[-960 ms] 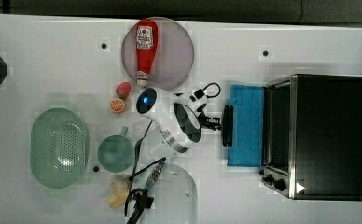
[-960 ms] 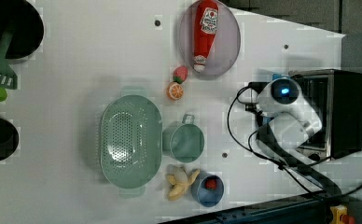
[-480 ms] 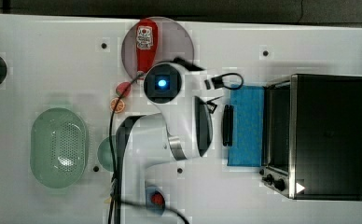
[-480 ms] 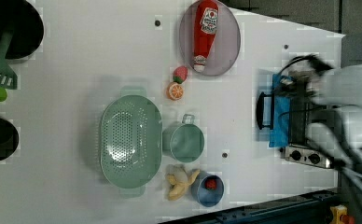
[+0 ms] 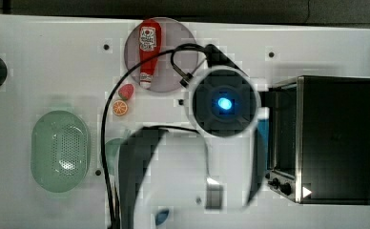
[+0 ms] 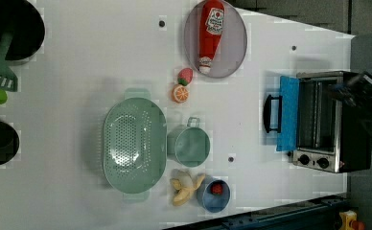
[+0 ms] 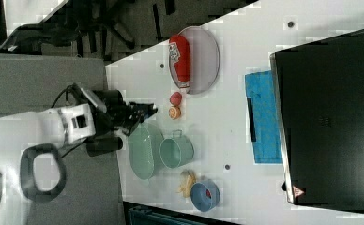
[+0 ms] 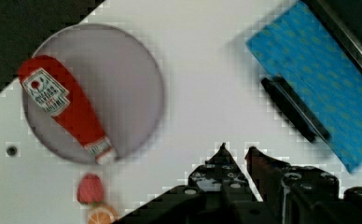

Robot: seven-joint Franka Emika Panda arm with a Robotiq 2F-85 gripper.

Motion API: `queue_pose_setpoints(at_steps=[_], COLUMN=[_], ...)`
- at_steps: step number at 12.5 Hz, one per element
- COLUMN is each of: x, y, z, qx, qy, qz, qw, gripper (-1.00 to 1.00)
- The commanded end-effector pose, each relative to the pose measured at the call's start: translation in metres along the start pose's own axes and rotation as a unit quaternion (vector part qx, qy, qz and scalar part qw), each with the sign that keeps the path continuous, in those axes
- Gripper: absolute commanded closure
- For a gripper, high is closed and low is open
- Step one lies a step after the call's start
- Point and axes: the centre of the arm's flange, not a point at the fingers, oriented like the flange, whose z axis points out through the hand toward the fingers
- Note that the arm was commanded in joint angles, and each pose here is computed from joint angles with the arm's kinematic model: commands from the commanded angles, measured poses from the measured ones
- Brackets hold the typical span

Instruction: Flap open oven.

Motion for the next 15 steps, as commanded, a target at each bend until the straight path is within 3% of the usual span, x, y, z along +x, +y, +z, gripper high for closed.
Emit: queue_pose_setpoints(at_steps=[1, 4, 15], x=[-0.004, -0.012, -0.016], y=[0.022, 0.037, 0.037], z=[-0.03, -0.069, -0.074], qx=[-0.031, -0.042, -0.039], qy=[-0.045, -0.064, -0.061], qz=[0.035, 0.08, 0.079], qw=[0.998, 0.994, 0.994], gripper=[0.65, 0.65, 0.65])
